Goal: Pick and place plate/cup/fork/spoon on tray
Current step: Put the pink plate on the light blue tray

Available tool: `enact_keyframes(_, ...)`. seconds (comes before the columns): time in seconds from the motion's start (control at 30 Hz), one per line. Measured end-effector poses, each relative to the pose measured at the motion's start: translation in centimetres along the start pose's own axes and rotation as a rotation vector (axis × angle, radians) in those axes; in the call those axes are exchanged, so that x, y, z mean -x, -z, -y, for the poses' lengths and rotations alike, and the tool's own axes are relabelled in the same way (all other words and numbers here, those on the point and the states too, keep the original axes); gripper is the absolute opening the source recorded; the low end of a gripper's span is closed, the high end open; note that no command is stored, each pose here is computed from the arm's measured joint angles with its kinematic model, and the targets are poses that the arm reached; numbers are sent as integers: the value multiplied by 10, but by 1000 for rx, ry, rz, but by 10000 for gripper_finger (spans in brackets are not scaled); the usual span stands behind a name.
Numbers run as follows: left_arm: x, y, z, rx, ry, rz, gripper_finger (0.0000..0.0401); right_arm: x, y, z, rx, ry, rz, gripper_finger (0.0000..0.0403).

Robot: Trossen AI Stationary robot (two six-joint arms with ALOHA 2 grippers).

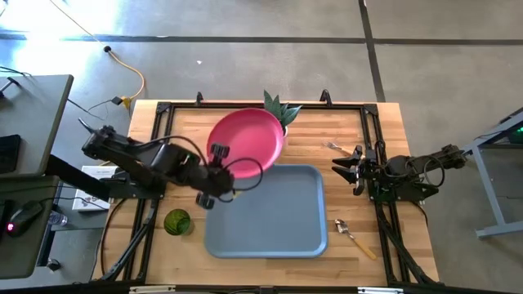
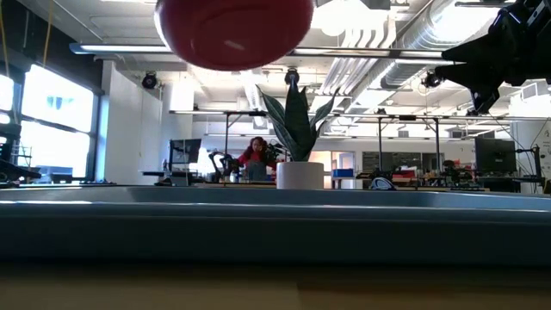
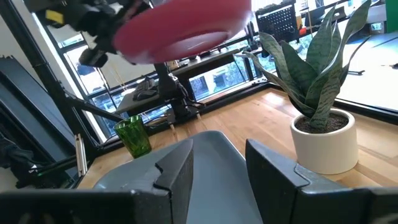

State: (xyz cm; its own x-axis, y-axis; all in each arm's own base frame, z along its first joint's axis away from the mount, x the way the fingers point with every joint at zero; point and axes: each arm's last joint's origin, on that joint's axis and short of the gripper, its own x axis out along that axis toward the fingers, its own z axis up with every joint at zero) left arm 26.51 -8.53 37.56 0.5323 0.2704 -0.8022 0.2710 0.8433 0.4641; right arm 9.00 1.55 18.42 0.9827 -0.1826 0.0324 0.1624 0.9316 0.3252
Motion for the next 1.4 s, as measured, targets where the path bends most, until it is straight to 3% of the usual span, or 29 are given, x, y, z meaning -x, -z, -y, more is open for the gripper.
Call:
enact_keyframes(0.27,4,-17,18,-217,28,129,1,0,1,1,12,12,-6,138)
enact_keyframes(0.8,-66,-50,75,-627,158,43,1,0,2,2,17,45,-15,138)
enact_keyframes(1.07,-91,-55,92,-627,249,17,1,0,3,2,18,45,-17,138)
enact_keyframes(1.4,-119,-37,110,-475,281,-52,1,0,3,2,18,46,-18,138)
